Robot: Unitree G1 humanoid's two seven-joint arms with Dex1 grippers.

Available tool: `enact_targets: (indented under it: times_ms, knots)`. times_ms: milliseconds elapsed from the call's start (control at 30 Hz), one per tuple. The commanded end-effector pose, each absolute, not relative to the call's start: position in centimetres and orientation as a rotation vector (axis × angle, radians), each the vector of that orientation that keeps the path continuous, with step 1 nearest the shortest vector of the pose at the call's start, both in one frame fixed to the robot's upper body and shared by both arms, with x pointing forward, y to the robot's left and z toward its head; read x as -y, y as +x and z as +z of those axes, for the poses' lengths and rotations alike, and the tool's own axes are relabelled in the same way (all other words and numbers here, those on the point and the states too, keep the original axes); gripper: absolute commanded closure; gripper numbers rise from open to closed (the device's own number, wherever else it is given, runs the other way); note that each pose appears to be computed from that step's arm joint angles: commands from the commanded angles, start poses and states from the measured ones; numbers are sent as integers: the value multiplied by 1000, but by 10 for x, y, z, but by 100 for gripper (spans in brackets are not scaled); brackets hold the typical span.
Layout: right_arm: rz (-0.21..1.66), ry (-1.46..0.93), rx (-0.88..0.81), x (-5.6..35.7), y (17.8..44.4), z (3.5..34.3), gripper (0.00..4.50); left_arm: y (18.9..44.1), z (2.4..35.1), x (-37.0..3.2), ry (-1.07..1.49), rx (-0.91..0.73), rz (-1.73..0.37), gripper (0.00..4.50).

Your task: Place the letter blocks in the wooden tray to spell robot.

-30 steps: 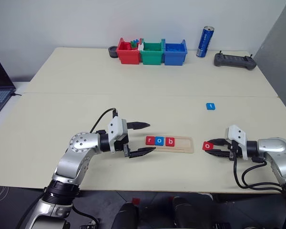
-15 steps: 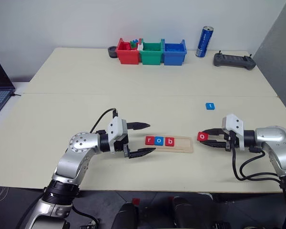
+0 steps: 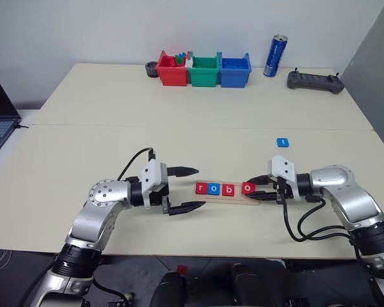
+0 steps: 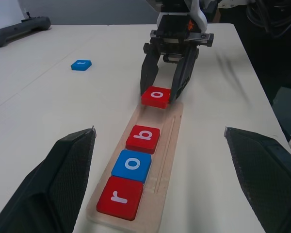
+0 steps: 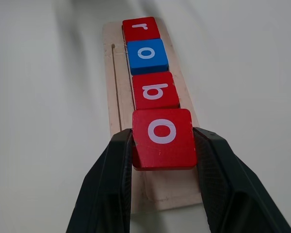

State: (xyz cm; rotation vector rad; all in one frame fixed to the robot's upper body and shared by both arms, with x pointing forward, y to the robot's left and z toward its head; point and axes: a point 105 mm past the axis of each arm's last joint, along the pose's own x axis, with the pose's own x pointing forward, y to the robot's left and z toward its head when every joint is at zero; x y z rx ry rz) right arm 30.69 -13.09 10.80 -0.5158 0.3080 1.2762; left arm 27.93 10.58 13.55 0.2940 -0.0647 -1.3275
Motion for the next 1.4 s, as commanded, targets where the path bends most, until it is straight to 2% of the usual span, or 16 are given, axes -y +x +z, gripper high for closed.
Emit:
enact_targets:
  times_ms: [33, 333, 1000, 1267, 1300, 1400]
  knots:
    - [1277, -560, -277, 129, 311, 114, 305, 277, 149, -107, 318, 118, -1320, 0]
    - [1281, -585, -271, 126, 319, 112, 305, 279, 149, -107, 322, 117, -1311, 0]
    - [1306, -590, -297, 126, 316, 106, 305, 277, 148, -109, 337, 113, -1321, 0]
    - [1311, -581, -298, 126, 316, 109, 26, 277, 147, -109, 338, 111, -1320, 0]
    - [1308, -579, -293, 126, 317, 111, 2, 277, 147, -108, 337, 111, -1320, 0]
    - [1301, -572, -281, 127, 318, 118, 2, 277, 147, -108, 336, 111, -1321, 0]
